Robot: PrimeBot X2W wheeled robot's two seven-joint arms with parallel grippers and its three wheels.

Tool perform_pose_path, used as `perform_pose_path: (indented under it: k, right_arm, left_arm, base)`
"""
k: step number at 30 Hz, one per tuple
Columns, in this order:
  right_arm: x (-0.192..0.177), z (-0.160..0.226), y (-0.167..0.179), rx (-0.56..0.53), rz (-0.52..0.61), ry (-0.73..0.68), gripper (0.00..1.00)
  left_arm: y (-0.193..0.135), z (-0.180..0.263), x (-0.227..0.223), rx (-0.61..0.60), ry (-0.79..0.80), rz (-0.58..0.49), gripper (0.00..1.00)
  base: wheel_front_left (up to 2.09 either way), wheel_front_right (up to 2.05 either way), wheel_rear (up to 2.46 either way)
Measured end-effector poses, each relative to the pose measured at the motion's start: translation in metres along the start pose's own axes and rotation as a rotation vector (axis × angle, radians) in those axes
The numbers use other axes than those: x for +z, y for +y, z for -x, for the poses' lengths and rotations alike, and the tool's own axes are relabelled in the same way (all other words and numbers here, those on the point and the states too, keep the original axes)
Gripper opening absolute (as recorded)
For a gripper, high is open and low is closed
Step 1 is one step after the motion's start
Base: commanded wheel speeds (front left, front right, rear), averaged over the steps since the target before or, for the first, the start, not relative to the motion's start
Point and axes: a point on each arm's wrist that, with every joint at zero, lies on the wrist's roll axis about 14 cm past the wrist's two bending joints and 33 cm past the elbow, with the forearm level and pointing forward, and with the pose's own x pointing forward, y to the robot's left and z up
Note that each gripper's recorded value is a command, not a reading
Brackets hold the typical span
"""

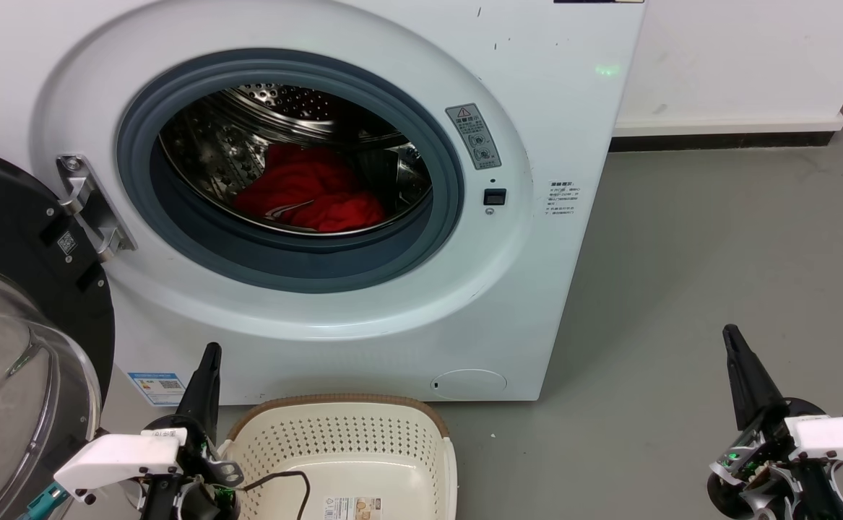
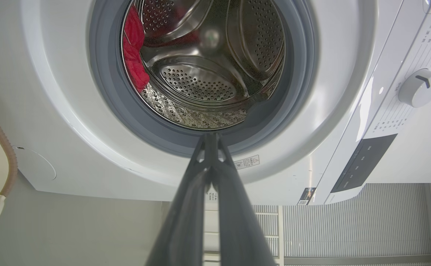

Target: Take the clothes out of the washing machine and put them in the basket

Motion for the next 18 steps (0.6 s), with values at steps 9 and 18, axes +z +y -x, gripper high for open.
perform_pose_path:
  k: [9,18]
  right_arm:
    - [0.0000,0.0000,0.0000,0.000,0.000,0.000,0.00]
    - [0.0000,0.0000,0.0000,0.000,0.000,0.000,0.00]
  left_arm:
    - [0.0000,0.0000,0.0000,0.000,0.000,0.000,0.00]
    - [0.0000,0.0000,0.0000,0.000,0.000,0.000,0.00]
  base:
    - [0.00,0.00,0.00]
    - [0.00,0.00,0.00]
